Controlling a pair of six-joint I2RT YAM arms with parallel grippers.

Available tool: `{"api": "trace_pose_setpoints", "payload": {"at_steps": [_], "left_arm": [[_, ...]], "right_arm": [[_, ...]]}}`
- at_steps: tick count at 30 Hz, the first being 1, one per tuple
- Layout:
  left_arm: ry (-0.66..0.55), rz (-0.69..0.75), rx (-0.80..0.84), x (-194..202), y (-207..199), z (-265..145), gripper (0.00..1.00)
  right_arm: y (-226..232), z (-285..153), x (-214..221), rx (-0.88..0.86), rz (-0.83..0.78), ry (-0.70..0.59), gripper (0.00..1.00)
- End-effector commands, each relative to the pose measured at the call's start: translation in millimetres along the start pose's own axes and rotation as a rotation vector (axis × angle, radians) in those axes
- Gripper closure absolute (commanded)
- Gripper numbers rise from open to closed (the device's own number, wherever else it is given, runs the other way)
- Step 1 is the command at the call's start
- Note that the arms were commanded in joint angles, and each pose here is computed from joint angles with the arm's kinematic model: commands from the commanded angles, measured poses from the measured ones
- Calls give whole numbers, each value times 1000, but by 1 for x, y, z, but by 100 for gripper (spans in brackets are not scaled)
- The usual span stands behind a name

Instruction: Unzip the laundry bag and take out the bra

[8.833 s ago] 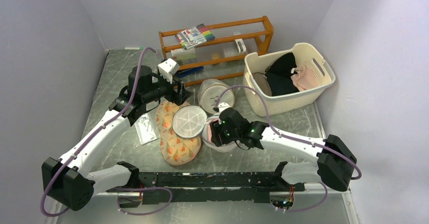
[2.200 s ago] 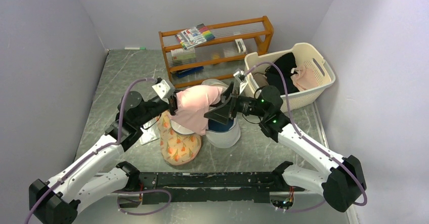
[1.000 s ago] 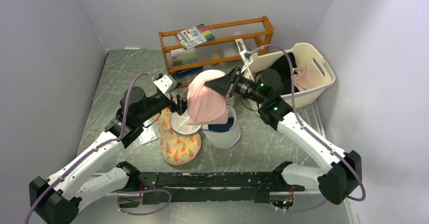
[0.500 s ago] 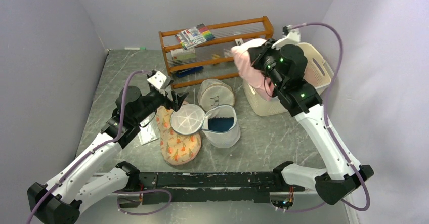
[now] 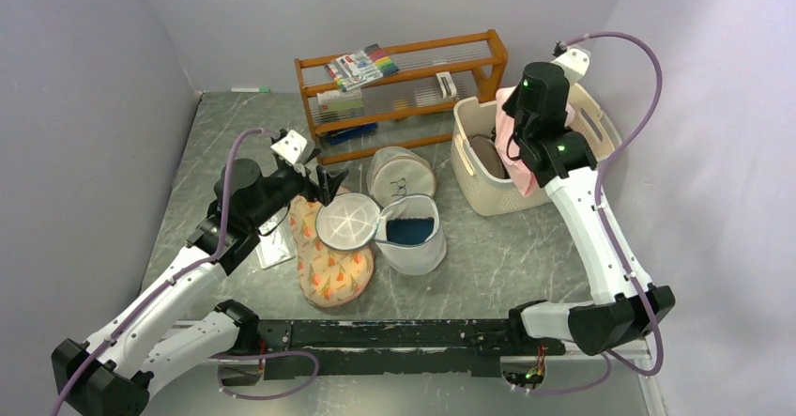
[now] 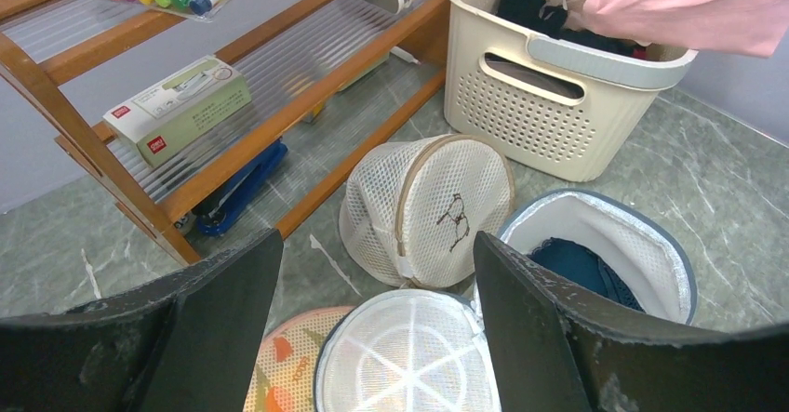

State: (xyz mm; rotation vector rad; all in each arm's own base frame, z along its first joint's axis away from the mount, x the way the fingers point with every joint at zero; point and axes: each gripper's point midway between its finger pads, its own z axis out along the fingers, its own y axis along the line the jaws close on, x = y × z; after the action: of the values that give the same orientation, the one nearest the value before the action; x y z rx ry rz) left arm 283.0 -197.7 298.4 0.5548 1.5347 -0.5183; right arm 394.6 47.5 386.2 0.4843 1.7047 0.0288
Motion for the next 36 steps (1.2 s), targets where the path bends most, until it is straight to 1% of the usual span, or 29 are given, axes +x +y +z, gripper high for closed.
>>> {"api": "trace_pose_setpoints", "payload": {"at_steps": [1,2,5,8,10,12,14,17,20,22,24,26,27,28,30,32,33,35,36], "left_arm": [[-39,-3,14,-14,-1,2,14],[-35,-4,13,-12,-1,3,14],[-14,-6,-7,-5,3,6,14],[1,-8,13,-3,0,9,14],[3,-2,28,-1,-2,10,15],[3,6,38,3,-3,13,14],[-11,10,73,8,-5,16,12],[-54,52,139,17,-8,18,14],[-73,109,157,27,-5,19,15],[-68,145,146,37,-1,21,15],[-50,146,124,46,4,26,16],[-25,151,134,50,3,28,16],[-21,148,145,47,1,28,16],[-13,140,152,45,-1,27,16],[-14,123,165,32,-6,24,17],[-25,92,159,14,-10,17,17],[-51,84,157,7,-11,14,17],[-111,96,167,5,-14,9,14],[-119,97,167,9,-15,9,14]], "right_arm": [[-25,15,12,82,12,35,98],[-27,20,18,88,19,60,100],[-40,34,34,134,27,106,100],[-54,56,53,141,44,161,100],[-55,71,67,108,73,232,100],[-56,84,78,109,93,296,100],[-58,97,95,129,111,357,100],[-60,114,119,138,155,428,100],[-71,130,153,178,203,528,100],[-76,141,172,197,206,592,100],[-83,148,188,243,196,646,100],[-86,153,196,261,184,671,100],[-86,155,196,257,177,665,100],[-85,158,193,244,176,643,96],[-82,156,181,194,156,589,79],[-83,148,174,161,131,545,57],[-84,143,170,145,126,531,43],[-88,129,163,143,127,522,27],[-88,123,158,136,128,519,19]]}}
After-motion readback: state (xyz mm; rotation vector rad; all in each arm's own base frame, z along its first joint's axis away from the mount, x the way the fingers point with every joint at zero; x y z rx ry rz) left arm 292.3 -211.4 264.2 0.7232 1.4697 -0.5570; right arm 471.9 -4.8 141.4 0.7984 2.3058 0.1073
